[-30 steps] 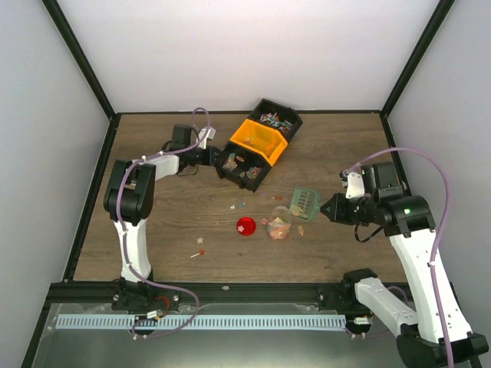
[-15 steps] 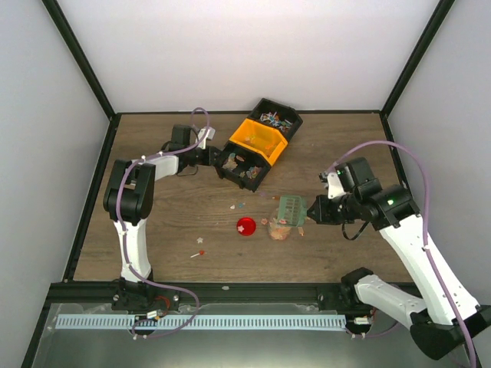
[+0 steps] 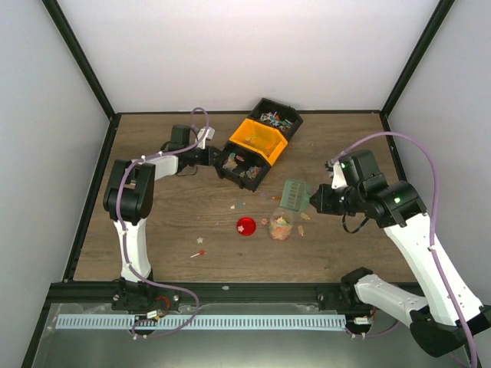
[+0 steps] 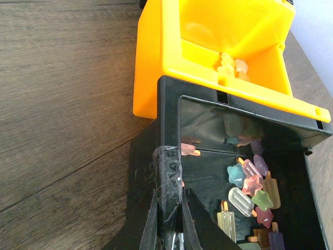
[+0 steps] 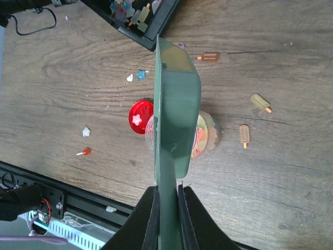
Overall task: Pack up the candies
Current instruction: Place the fake candies in the packing bottle, then scoop the fake candies from the storage box.
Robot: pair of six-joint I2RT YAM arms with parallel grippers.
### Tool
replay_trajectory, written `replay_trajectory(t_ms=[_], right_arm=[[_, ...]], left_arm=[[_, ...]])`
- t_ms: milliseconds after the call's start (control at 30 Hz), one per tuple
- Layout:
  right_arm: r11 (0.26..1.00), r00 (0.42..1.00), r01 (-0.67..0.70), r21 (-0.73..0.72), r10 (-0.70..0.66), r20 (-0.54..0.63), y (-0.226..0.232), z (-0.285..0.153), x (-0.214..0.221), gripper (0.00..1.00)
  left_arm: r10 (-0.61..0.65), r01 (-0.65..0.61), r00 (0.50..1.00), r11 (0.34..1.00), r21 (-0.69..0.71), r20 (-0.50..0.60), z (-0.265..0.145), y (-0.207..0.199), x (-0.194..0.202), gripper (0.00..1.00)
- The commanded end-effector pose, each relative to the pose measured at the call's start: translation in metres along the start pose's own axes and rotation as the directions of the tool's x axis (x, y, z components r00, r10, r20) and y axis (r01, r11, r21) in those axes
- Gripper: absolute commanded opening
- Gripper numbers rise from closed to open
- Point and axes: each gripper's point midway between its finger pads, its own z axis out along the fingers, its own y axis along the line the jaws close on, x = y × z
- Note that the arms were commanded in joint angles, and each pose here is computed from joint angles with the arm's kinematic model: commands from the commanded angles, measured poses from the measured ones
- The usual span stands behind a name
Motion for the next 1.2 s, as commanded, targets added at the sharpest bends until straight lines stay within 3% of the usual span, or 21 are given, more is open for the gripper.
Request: replay_trajectory(t_ms=[0,200,433,633,733,1000,1167], right_arm=[[1.000,0.998,0.023,0.006,-0.024,0.051,0.006,-0.014,-0.012,0.01],[0.999,0.991,0.034,-0.022,-0.031,0.127,0.015,-0.023,-0.029,0.01],[0.997,0.979,0.015,-0.073,0.000,0.202,0.023,-0.001,-0.062,0.01],[0.980,0.930,-0.167,-0.105,0.192,0.314,-0.002,0.017,-0.109,0.01],[0.967,0.898,-0.172,-0.189,0.232,0.373,-0.005,0.017,-0.136,0.01],[0.913,0.840,-0.312,-0.264,0.395,0.373,-0.046,0.049,-0.190,0.01],[0.882,0.810,-0.386,-0.271,0.465,0.357,-0.071,0.081,-0.216,0.01]], left_arm=[[-0.063,0.053,0.990,0.995,-0.080,-0.129,0.017,0.037,0.064,0.04],[-0.066,0.058,0.990,0.996,-0.067,-0.127,0.016,0.033,0.062,0.04],[-0.053,0.049,0.991,0.998,-0.036,-0.121,0.012,0.022,0.050,0.09],[-0.009,0.011,0.991,1.000,0.017,-0.136,0.009,0.008,0.037,0.12],[0.010,-0.005,0.989,0.999,0.032,-0.145,0.008,0.001,0.031,0.13],[0.039,-0.033,0.987,0.999,0.038,-0.157,0.005,-0.006,0.017,0.15],[0.069,-0.062,0.981,0.997,0.041,-0.180,0.004,-0.009,0.013,0.23]])
